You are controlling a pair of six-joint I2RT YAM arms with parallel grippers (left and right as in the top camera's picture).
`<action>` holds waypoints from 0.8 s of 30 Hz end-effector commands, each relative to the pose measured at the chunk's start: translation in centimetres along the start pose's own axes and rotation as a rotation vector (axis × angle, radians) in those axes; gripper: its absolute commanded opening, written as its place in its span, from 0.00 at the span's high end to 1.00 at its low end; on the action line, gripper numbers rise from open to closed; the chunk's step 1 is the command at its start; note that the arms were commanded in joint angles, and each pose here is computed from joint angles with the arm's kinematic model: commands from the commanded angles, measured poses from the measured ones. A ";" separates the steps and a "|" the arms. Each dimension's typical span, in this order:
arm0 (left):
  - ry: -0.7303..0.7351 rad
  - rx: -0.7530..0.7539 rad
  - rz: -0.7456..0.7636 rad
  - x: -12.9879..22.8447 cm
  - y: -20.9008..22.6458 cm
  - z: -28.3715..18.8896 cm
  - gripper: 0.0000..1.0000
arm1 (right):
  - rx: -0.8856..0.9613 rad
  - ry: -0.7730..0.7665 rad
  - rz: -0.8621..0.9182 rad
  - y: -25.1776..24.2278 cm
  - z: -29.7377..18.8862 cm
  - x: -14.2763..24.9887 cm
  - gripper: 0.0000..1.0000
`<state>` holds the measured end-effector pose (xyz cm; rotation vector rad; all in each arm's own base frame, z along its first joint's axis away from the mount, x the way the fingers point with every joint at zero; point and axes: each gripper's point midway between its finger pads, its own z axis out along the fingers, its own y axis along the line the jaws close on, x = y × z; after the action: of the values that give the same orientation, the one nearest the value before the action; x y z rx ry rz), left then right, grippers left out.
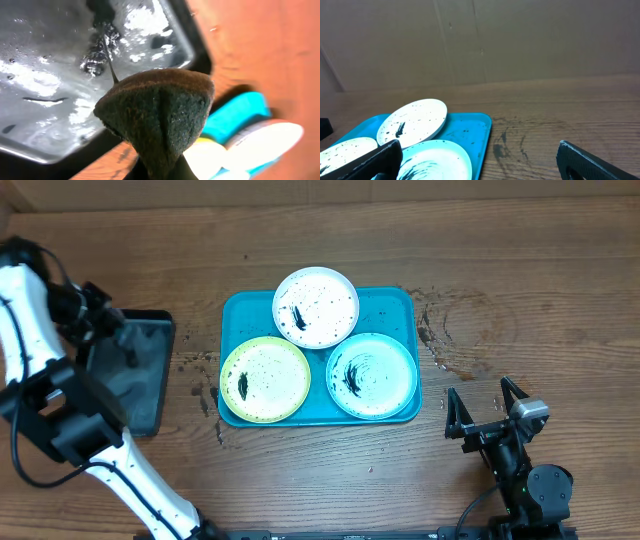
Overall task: Clean dirty plates on tray and stack at the side
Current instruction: 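Lift the wet sponge out of the basin with the left gripper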
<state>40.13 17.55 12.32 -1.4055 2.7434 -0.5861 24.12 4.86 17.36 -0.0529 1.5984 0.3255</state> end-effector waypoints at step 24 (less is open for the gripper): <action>0.076 0.183 -0.112 0.6 0.1 -1.5 0.96 | 0.012 -0.005 -0.007 -0.3 0.0 0.1 0.00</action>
<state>41.08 16.76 16.20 -1.5074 2.4639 -1.1487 24.12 4.86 17.36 -0.0529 1.5984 0.3255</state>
